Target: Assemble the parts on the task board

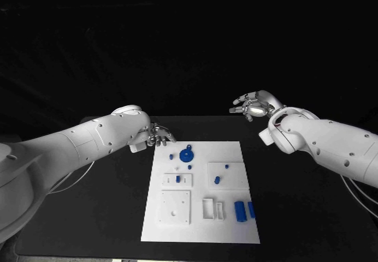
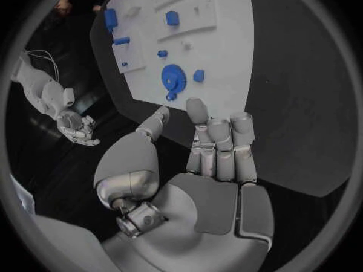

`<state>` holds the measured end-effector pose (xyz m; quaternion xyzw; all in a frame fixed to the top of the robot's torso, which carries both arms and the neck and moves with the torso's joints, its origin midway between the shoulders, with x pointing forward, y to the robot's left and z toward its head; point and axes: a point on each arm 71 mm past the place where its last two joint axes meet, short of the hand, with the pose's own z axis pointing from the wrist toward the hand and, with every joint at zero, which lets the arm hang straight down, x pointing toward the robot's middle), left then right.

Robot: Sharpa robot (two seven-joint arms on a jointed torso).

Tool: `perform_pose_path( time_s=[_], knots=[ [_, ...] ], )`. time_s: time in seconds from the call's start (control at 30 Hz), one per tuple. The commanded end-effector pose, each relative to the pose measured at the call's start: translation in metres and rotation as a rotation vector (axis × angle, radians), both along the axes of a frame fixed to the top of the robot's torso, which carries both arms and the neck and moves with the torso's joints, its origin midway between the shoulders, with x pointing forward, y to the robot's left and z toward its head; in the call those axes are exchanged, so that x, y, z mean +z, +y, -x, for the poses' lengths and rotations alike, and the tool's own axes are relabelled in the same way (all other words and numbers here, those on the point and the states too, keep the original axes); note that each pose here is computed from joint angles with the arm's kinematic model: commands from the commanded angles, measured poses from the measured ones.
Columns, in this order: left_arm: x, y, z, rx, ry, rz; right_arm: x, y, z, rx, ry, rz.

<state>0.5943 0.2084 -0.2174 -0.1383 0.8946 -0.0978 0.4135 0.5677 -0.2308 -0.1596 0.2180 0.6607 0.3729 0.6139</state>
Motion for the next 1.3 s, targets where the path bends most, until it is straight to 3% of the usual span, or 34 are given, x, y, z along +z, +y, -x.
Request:
perform_pose_path(
  time_s=[0.03, 0.37, 0.53, 1.3],
  knots=[
    [-0.0108, -0.002, 0.0021, -0.041, 0.054, -0.033, 0.000, 0.003, 0.001, 0.019, 0.000, -0.001],
    [-0.0363, -0.002, 0.0066, -0.043, 0.121, -0.053, 0.001, 0.003, 0.002, 0.022, -0.002, -0.003],
    [-0.0419, -0.004, 0.0086, -0.049, 0.131, -0.046, 0.001, 0.003, 0.002, 0.021, -0.002, -0.003],
    [-0.0438, -0.006, 0.0098, -0.067, 0.152, -0.019, 0.001, 0.005, 0.002, 0.024, 0.000, -0.003]
  ],
)
